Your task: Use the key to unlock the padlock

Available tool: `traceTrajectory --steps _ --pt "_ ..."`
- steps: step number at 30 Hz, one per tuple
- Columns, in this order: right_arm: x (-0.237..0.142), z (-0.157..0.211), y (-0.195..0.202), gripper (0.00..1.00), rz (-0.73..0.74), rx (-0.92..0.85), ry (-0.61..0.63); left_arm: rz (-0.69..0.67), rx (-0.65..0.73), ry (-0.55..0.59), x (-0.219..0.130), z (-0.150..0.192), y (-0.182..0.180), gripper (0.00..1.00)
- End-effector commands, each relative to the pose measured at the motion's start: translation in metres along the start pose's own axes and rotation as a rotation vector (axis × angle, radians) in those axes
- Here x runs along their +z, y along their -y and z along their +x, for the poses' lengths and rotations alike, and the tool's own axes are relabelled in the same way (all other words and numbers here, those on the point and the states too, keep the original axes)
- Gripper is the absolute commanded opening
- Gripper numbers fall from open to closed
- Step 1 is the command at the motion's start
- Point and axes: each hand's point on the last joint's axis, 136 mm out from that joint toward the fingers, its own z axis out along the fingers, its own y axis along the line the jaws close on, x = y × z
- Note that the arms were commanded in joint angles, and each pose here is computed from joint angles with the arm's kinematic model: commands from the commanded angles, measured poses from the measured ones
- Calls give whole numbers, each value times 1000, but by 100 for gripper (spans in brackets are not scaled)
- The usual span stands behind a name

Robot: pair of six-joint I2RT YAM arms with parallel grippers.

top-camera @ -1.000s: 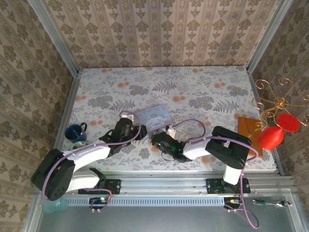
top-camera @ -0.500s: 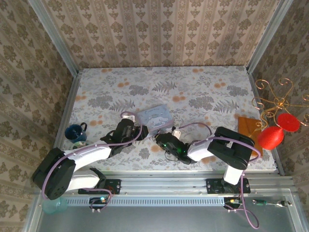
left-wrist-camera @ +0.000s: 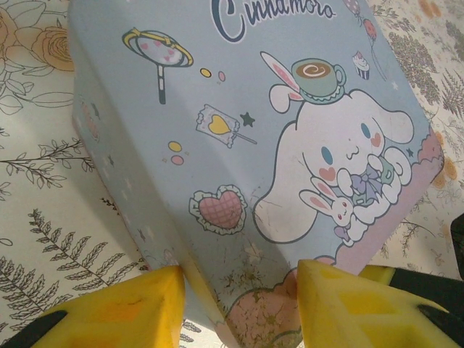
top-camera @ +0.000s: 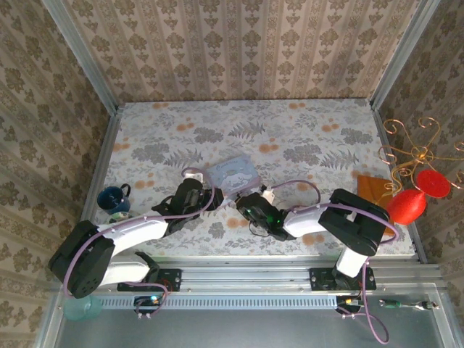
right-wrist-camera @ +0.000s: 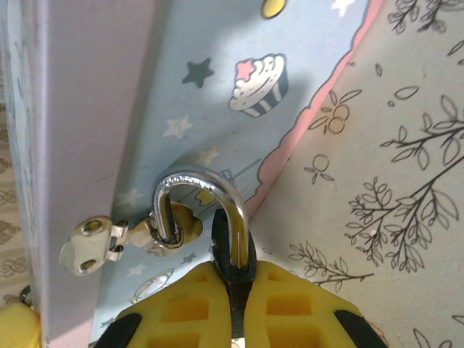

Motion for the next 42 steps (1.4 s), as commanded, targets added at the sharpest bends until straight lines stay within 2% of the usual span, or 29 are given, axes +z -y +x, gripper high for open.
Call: traceTrajectory --steps 1,11,21,27,34,42 --pt "-7 -18 -22 0 -55 63 56 -113 16 -129 0 37 -29 44" --pt "-19 -32 -2 0 7 70 92 -118 11 -108 0 25 -31 44" --pt "-32 -35 9 0 33 -20 84 -118 16 -100 6 12 -29 44" --pt "-45 -32 -2 3 104 -305 24 -160 46 -74 28 -12 -34 44" --pt "-55 -22 8 2 124 -435 -59 -152 51 -66 56 -49 -36 44" --pt "-56 -9 20 3 131 -474 -132 -198 56 -27 84 -108 -48 46"
